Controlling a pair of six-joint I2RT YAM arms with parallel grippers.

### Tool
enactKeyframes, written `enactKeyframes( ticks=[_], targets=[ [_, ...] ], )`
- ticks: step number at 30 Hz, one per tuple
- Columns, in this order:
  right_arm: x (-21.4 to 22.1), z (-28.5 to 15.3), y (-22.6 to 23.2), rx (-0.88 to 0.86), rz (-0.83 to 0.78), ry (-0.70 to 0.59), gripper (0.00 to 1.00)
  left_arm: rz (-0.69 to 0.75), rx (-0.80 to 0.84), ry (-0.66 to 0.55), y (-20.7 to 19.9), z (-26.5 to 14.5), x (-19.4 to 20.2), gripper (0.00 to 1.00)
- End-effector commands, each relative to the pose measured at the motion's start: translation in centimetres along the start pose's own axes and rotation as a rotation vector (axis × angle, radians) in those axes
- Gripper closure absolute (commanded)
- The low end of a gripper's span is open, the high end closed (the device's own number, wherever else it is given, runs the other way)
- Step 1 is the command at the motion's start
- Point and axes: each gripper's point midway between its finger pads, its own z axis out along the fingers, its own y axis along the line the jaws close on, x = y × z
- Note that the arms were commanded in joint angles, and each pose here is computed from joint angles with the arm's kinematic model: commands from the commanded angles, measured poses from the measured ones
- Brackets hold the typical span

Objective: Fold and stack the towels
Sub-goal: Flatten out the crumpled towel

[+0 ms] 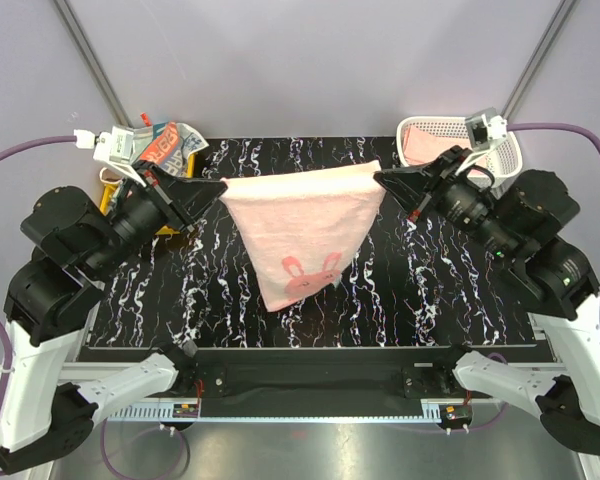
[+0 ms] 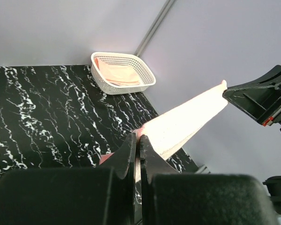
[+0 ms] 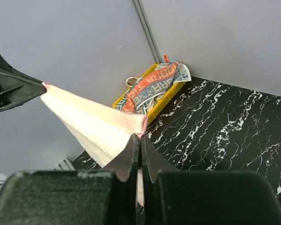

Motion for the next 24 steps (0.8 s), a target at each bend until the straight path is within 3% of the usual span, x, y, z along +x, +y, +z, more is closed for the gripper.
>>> enactKeyframes(
  ticks=[1,6,12,13,14,17,18,20,21,23,24],
  targets=[
    [-3.1,-2.2,1.1,-0.015,-0.008,-0.090,1.00,-0.013,0.049,-0.097,-1.5,-2.2,-2.5,1.00],
    [-2.3,0.2,-0.7,0.058,-0.028,-0.063,1.00,-0.031,0.028,-0.116,-1.0,-1.2,-2.6,1.00],
    [2.7,8.1,-7.4,0.242,-0.061,0.074,1.00,-0.039,-0.101,-0.023,2.6,6.4,0.4,1.00],
    [3.7,9.3,-7.7,0.196,-0.036,0.111,1.00,-0.044,-0.073,0.007,2.5,7.4,0.9,1.00],
    [3.0,10.2,-11.1,0.242,-0.014,0.091,1.00,-0.059,-0.116,0.010,4.9,10.0,0.7,1.00],
    [6.2,14.7,-16.8,0.286,0.049,0.177,1.00,-0.088,-0.151,0.022,9.6,14.3,0.4,1.00],
    [6.7,15.5,-19.0,0.317,0.053,0.186,1.00,-0.090,-0.202,0.064,12.6,17.6,1.4,1.00],
    [9.2,18.6,-22.8,0.335,0.092,0.223,1.00,-0.093,-0.217,0.075,16.6,20.8,1.1,1.00],
    [12.1,20.1,-26.6,0.382,0.138,0.273,1.00,-0.119,-0.249,0.122,20.1,24.3,2.8,1.00],
    [12.0,22.3,-28.7,0.370,0.157,0.262,1.00,-0.122,-0.261,0.114,23.5,27.2,2.2,1.00],
    [15.1,23.5,-31.7,0.398,0.184,0.309,1.00,-0.127,-0.285,0.128,25.3,28.3,2.9,1.00]
  ],
)
